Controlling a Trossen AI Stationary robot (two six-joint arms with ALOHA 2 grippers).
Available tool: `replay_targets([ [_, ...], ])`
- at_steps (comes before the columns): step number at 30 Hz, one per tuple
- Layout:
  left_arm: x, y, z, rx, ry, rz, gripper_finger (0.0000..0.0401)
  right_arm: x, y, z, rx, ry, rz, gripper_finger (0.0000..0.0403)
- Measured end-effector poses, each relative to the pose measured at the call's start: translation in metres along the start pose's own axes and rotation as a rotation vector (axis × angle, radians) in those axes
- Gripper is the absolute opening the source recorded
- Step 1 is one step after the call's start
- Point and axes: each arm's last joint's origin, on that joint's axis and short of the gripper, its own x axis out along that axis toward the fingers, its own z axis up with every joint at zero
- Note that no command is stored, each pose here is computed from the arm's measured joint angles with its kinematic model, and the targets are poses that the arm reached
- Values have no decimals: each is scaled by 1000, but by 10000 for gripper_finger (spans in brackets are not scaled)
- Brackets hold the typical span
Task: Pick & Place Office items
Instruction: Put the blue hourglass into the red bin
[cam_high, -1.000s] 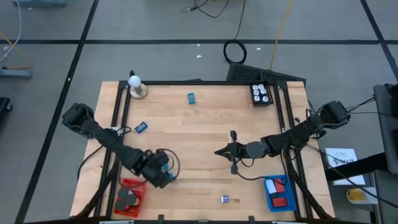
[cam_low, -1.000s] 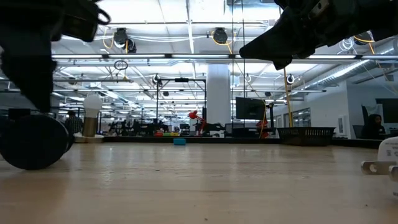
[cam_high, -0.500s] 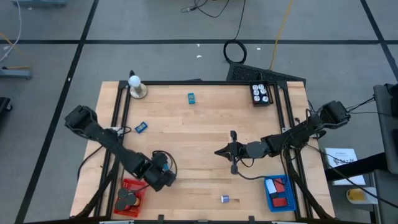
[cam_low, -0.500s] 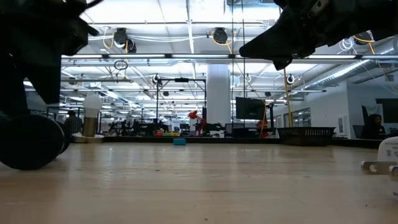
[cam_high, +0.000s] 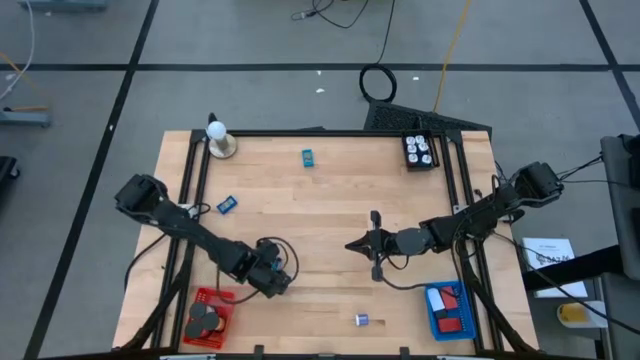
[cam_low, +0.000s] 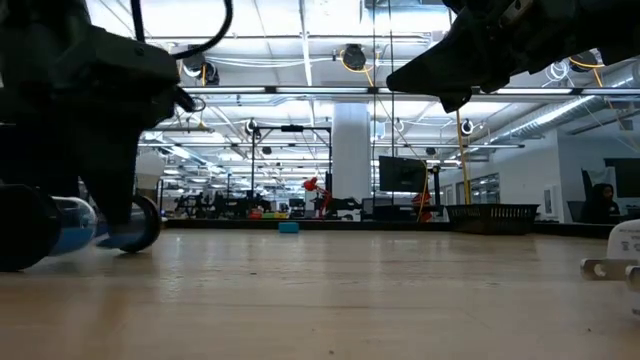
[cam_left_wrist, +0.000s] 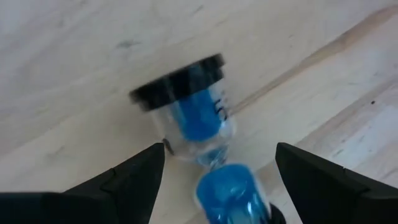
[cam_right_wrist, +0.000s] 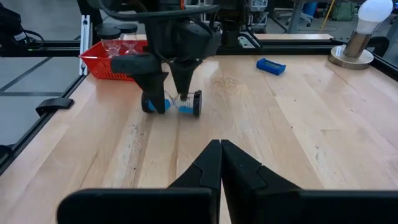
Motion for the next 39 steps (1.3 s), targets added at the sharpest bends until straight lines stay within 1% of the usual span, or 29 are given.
replay_targets([
  [4,3,1,7,54,-25,16,306,0,0,0,-2,0,0,0],
  [8,4,2,16,95,-52,27,285,0,0,0,-1,-1,0,0],
  [16,6,4,28,103,-45,39,241,0,0,0,0,0,0,0],
  [20,15,4,32,97,-4,57,239,0,0,0,0,0,0,0],
  [25,26,3,37,130,35,61,256,0,0,0,-1,3,-1,0],
  [27,27,3,39,138,41,60,257,0,0,0,-1,3,-1,0],
  [30,24,4,39,155,43,61,236,0,0,0,-2,3,-1,0],
  [33,21,5,40,179,39,56,194,0,0,0,-3,3,-2,0],
  [35,19,5,41,204,20,56,171,0,0,0,-3,3,-2,0],
  [38,12,4,45,258,-83,58,171,0,0,0,-2,4,-2,0],
  [39,9,4,45,283,-140,58,171,0,0,-1,-2,5,-2,0],
])
